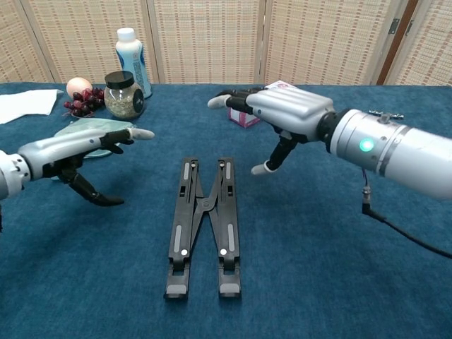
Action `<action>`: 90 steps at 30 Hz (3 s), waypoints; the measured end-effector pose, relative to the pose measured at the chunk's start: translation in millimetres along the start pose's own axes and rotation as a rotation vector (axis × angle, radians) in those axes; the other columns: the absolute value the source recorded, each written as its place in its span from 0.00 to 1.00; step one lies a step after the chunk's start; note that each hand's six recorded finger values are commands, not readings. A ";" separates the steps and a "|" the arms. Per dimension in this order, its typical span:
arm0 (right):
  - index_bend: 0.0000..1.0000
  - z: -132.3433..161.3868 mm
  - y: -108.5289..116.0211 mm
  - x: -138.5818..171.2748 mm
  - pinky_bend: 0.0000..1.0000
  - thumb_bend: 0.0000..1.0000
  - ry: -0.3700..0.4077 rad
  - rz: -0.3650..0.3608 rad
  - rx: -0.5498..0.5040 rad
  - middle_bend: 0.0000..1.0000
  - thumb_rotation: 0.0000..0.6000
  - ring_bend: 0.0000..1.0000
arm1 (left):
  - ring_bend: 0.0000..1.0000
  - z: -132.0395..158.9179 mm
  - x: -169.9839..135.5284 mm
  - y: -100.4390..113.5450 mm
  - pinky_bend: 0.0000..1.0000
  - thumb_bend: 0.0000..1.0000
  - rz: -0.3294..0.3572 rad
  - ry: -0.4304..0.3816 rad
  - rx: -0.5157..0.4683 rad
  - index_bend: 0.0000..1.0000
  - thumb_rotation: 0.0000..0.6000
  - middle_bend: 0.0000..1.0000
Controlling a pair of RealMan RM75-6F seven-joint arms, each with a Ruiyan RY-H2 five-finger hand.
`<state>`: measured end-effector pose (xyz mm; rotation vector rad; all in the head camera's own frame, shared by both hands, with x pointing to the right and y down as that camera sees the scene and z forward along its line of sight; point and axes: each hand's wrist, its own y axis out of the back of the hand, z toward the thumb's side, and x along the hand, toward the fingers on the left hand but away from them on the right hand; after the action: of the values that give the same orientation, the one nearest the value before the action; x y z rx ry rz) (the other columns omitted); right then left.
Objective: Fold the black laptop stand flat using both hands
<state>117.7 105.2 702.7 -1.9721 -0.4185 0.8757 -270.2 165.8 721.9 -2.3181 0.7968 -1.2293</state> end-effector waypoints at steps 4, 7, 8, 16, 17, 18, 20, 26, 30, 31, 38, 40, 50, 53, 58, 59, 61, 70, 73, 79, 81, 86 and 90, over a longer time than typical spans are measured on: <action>0.00 6.6 15.1 2.6 0.00 0.08 0.107 0.103 0.046 0.00 1.00 0.00 | 0.01 -14.1 -13.3 15.0 0.11 0.20 0.049 0.057 0.005 0.00 1.00 0.00; 0.00 15.6 17.9 3.1 0.00 0.08 0.190 0.197 0.096 0.00 1.00 0.00 | 0.00 -22.0 -20.7 23.6 0.11 0.20 0.079 0.086 0.025 0.00 1.00 0.00; 0.00 20.4 17.1 3.2 0.00 0.08 0.222 0.230 0.116 0.00 1.00 0.00 | 0.00 -25.2 -23.9 26.8 0.11 0.20 0.091 0.099 0.033 0.00 1.00 0.00; 0.00 42.0 1.9 1.4 0.00 0.07 0.350 0.355 0.202 0.00 1.00 0.00 | 0.00 -37.8 -43.2 42.3 0.09 0.20 0.151 0.156 0.015 0.00 1.00 0.00; 0.00 43.5 -0.3 -0.2 0.00 0.07 0.363 0.361 0.215 0.00 1.00 0.00 | 0.00 -38.6 -45.1 43.1 0.09 0.20 0.154 0.160 0.012 0.00 1.00 0.00; 0.00 44.1 -2.2 -1.2 0.00 0.07 0.371 0.364 0.225 0.00 1.00 0.00 | 0.00 -39.1 -46.4 43.3 0.09 0.20 0.156 0.162 0.008 0.00 1.00 0.00; 0.00 45.7 -5.7 -4.5 0.00 0.07 0.390 0.368 0.250 0.00 1.00 0.00 | 0.00 -40.4 -49.1 43.9 0.09 0.20 0.160 0.168 -0.003 0.00 1.00 0.00; 0.00 49.3 -15.1 -14.2 0.00 0.07 0.434 0.367 0.321 0.00 1.00 0.00 | 0.00 -45.3 -56.6 46.0 0.09 0.20 0.174 0.185 -0.024 0.00 1.00 0.00; 0.00 51.4 -23.1 -17.6 0.00 0.07 0.450 0.378 0.348 0.00 1.00 0.00 | 0.00 -48.1 -60.5 47.5 0.09 0.20 0.176 0.193 -0.035 0.00 1.00 0.00; 0.00 51.9 -24.4 -18.5 0.00 0.07 0.451 0.379 0.350 0.00 1.00 0.00 | 0.00 -48.3 -61.0 47.8 0.09 0.20 0.176 0.193 -0.037 0.00 1.00 0.00; 0.00 58.5 -32.1 -26.5 0.00 0.07 0.464 0.389 0.352 0.00 1.00 0.00 | 0.00 -48.3 -62.9 49.7 0.09 0.20 0.183 0.187 -0.053 0.00 1.00 0.00; 0.00 60.2 -34.0 -28.2 0.00 0.07 0.468 0.395 0.355 0.00 1.00 0.00 | 0.00 -48.6 -63.6 50.2 0.09 0.20 0.185 0.187 -0.057 0.00 1.00 0.00; 0.00 65.5 -38.8 -39.8 0.00 0.08 0.465 0.405 0.361 0.00 1.00 0.00 | 0.00 -51.0 -67.4 52.4 0.09 0.20 0.196 0.185 -0.072 0.00 1.00 0.00; 0.00 66.5 -40.3 -43.2 0.00 0.09 0.458 0.409 0.357 0.00 1.00 0.00 | 0.00 -51.4 -67.6 52.4 0.09 0.20 0.196 0.184 -0.075 0.00 1.00 0.00; 0.00 68.8 -40.5 -48.1 0.00 0.15 0.452 0.401 0.339 0.07 1.00 0.00 | 0.00 -51.6 -68.6 53.5 0.09 0.20 0.202 0.182 -0.080 0.00 1.00 0.00; 0.00 69.7 -39.8 -49.1 0.00 0.17 0.452 0.394 0.332 0.10 1.00 0.00 | 0.00 -51.7 -69.0 53.7 0.09 0.20 0.202 0.181 -0.080 0.00 1.00 0.00; 0.01 69.3 -39.1 -50.9 0.00 0.19 0.448 0.388 0.325 0.16 1.00 0.00 | 0.00 -51.8 -69.3 53.8 0.09 0.20 0.201 0.181 -0.079 0.00 1.00 0.00; 0.18 67.6 -38.8 -58.0 0.00 0.23 0.437 0.364 0.302 0.35 1.00 0.00 | 0.00 -51.7 -69.9 53.0 0.09 0.20 0.201 0.178 -0.085 0.00 1.00 0.00; 0.21 67.9 -39.2 -59.8 0.00 0.24 0.438 0.355 0.299 0.39 1.00 0.00 | 0.00 -52.1 -70.3 52.9 0.09 0.20 0.201 0.179 -0.086 0.00 1.00 0.00; 0.24 67.7 -41.1 -62.7 0.00 0.25 0.436 0.342 0.298 0.43 1.00 0.00 | 0.00 -53.0 -71.3 53.5 0.09 0.20 0.204 0.181 -0.088 0.00 1.00 0.00; 0.26 68.1 -41.3 -64.3 0.00 0.26 0.435 0.334 0.295 0.46 1.00 0.01 | 0.00 -52.7 -71.6 53.5 0.09 0.20 0.205 0.179 -0.090 0.00 1.00 0.00; 0.29 69.7 -39.9 -68.1 0.00 0.28 0.436 0.299 0.285 0.53 1.00 0.08 | 0.00 -53.0 -72.7 53.9 0.09 0.20 0.207 0.179 -0.088 0.00 1.00 0.00; 0.31 68.9 -40.5 -69.9 0.00 0.29 0.435 0.282 0.281 0.57 1.00 0.13 | 0.00 -53.8 -73.5 53.7 0.09 0.20 0.206 0.181 -0.090 0.00 1.00 0.00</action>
<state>21.7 126.9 742.8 -1.9106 0.2270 0.6078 -364.6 168.3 674.4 -2.1492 1.1447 -1.3469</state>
